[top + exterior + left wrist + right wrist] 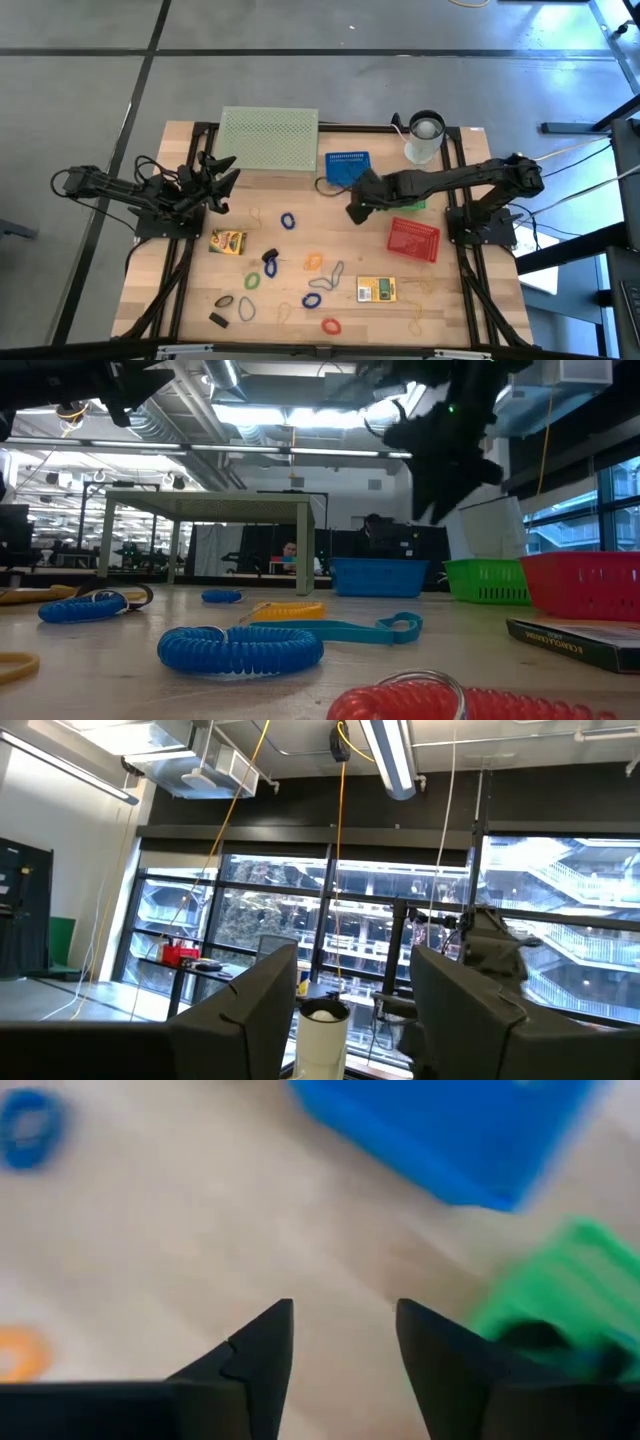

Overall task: Pick & Place Office Desk Supplies
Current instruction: Put the blue rubber band into the green bin

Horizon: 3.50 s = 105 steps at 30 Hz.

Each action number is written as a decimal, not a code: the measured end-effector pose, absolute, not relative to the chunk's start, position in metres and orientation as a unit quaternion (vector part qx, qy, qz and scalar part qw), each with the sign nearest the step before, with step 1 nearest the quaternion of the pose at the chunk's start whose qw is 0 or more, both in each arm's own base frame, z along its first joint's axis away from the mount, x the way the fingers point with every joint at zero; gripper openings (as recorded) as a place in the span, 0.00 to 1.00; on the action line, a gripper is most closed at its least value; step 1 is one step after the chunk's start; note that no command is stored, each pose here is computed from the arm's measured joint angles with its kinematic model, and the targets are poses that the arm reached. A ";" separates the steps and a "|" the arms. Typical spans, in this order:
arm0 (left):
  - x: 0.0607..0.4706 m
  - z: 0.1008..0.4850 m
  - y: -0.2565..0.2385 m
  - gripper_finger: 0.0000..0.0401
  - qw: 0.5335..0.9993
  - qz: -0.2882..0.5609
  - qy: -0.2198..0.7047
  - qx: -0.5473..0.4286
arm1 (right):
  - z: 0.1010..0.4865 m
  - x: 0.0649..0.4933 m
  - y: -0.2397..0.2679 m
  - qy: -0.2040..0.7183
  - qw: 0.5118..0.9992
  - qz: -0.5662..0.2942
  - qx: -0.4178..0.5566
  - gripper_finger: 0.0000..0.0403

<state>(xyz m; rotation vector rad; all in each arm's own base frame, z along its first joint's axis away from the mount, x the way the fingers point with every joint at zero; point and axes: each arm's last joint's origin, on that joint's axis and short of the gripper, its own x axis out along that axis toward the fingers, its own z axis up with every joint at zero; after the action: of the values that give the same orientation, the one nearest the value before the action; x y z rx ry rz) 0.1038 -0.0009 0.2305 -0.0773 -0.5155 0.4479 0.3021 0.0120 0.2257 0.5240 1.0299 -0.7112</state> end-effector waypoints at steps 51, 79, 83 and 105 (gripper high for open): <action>0.104 0.231 -0.001 0.48 0.940 0.211 -0.259 -0.063 | 0.115 0.343 0.149 0.529 0.847 0.030 -0.031 0.21; 0.104 0.231 -0.001 0.47 0.940 0.212 -0.259 -0.063 | 0.266 0.324 0.117 0.213 0.934 -0.277 -0.078 0.01; 0.103 0.231 -0.001 0.48 0.939 0.213 -0.262 -0.064 | 0.312 0.305 0.107 0.111 0.935 -0.338 -0.006 0.01; 0.099 0.237 0.000 0.48 0.930 0.238 -0.280 0.004 | 0.320 0.279 0.084 0.147 0.912 -0.382 -0.016 0.01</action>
<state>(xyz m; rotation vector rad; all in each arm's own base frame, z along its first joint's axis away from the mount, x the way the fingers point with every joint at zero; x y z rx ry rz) 0.0989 -0.0001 0.2374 0.0081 -0.5727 0.4870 0.2787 0.0841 0.3204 -0.0327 0.3031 -0.7863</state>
